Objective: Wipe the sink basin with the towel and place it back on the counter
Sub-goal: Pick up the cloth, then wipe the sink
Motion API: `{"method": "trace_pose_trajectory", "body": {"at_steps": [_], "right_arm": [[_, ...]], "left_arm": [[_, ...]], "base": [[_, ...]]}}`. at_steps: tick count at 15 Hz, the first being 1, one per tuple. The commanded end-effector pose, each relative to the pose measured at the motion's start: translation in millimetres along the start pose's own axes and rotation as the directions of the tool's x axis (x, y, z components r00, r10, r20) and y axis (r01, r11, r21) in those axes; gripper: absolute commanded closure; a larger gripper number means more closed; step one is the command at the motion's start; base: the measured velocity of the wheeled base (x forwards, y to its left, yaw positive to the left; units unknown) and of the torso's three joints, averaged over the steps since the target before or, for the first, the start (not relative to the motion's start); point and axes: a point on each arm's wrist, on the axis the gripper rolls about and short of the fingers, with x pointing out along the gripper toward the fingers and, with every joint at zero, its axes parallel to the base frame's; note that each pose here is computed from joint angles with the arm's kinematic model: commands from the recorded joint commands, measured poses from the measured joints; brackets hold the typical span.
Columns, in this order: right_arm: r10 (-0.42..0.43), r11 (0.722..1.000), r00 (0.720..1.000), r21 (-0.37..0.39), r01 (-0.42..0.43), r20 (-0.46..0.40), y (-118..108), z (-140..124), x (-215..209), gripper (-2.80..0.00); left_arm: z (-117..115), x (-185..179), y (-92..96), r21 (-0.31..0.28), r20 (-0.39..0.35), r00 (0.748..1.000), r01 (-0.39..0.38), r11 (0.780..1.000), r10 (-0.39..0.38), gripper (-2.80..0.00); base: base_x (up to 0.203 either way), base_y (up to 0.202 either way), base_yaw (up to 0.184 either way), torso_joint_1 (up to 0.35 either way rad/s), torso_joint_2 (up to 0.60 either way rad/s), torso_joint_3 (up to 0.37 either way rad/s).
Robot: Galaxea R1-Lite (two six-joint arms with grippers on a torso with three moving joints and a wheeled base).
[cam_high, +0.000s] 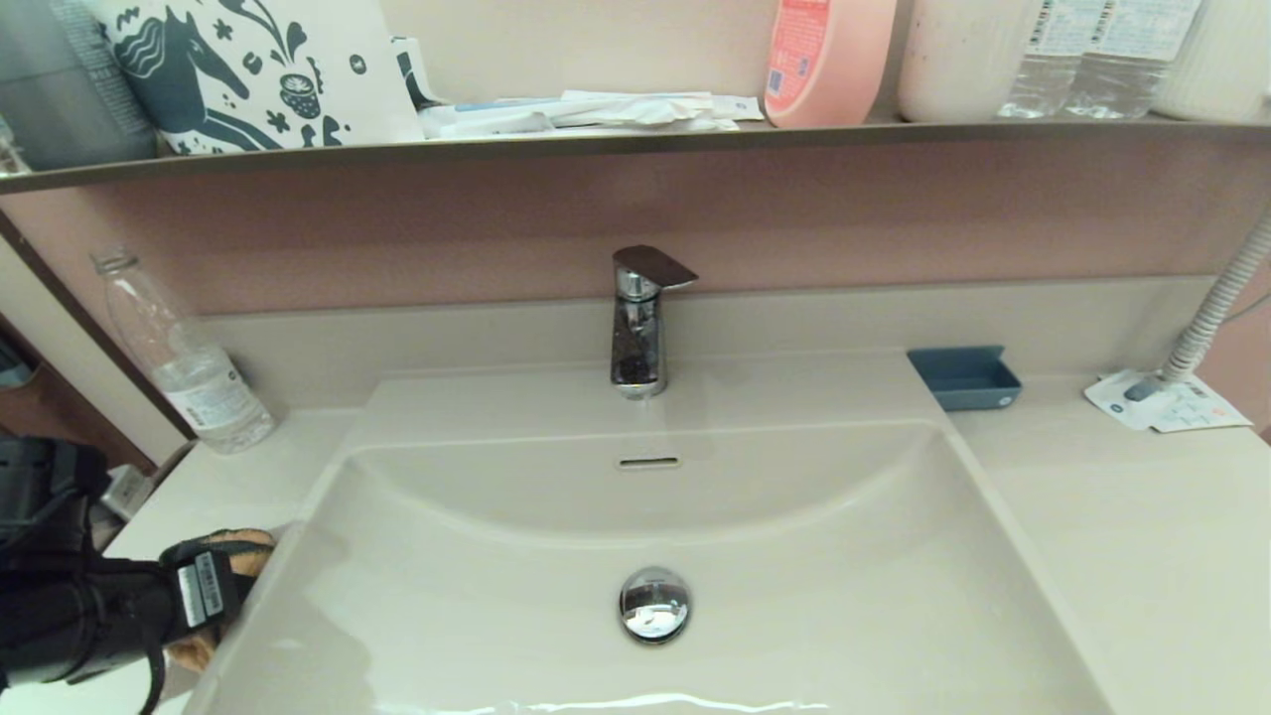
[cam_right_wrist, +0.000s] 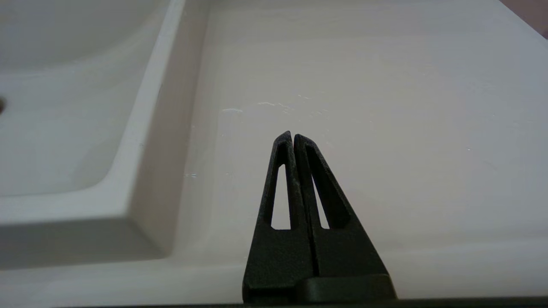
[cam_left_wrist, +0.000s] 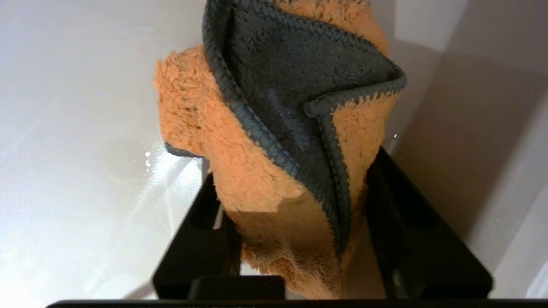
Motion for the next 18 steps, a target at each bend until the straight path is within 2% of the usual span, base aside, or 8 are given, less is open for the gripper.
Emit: {"method": "trace_pose_trajectory", "body": {"at_steps": [1, 3, 7, 9, 10, 13, 15, 18], "right_arm": [[0.000, 1.000, 1.000, 0.000, 0.000, -0.001, 0.0, 0.0, 0.1, 0.00], [0.000, 1.000, 1.000, 0.000, 0.000, -0.001, 0.0, 0.0, 0.1, 0.00], [0.000, 1.000, 1.000, 0.000, 0.000, -0.001, 0.0, 0.0, 0.1, 0.00], [0.000, 1.000, 1.000, 0.000, 0.000, -0.001, 0.0, 0.0, 0.1, 0.00], [0.000, 1.000, 1.000, 0.000, 0.000, -0.001, 0.0, 0.0, 0.1, 0.00], [0.000, 1.000, 1.000, 0.000, 0.000, -0.001, 0.0, 0.0, 0.1, 0.00], [0.000, 1.000, 1.000, 0.000, 0.000, -0.002, 0.0, 0.0, 0.1, 0.00], [0.000, 1.000, 1.000, 0.000, 0.000, -0.001, 0.0, 0.0, 0.1, 0.00]], "left_arm": [[11.9, -13.1, -2.0, -0.005, 0.078, 0.997, 0.010, 1.000, -0.010, 0.00], [24.2, -28.5, -4.3, -0.006, 0.113, 0.993, 0.016, 1.000, -0.015, 0.00], [28.3, -60.9, -5.4, -0.001, 0.100, 0.995, 0.023, 1.000, -0.023, 0.00], [30.4, -73.5, -5.6, -0.007, 0.149, 0.988, 0.038, 0.999, -0.037, 0.00], [31.5, -78.2, -6.3, -0.029, 0.169, 0.985, 0.050, 0.998, -0.044, 0.00], [25.7, -98.2, -12.7, -0.037, 0.221, 0.970, 0.110, 0.993, -0.099, 0.00], [15.2, -112.8, -12.5, -0.025, 0.209, 0.971, 0.125, 0.992, -0.117, 0.00], [5.2, -125.0, -9.7, -0.084, 0.215, 0.968, 0.149, 0.985, -0.128, 0.00]], "base": [[0.000, 0.000, 0.000, 0.000, 0.00, 0.000], [0.000, 0.000, 0.000, 0.000, 0.00, 0.000], [0.000, 0.000, 0.000, 0.000, 0.00, 0.000], [0.000, 0.000, 0.000, 0.000, 0.00, 0.000], [0.000, 0.000, 0.000, 0.000, 0.00, 0.000], [0.000, 0.000, 0.000, 0.000, 0.00, 0.000], [0.000, 0.000, 0.000, 0.000, 0.00, 0.000], [0.000, 0.000, 0.000, 0.000, 0.00, 0.000]]}}
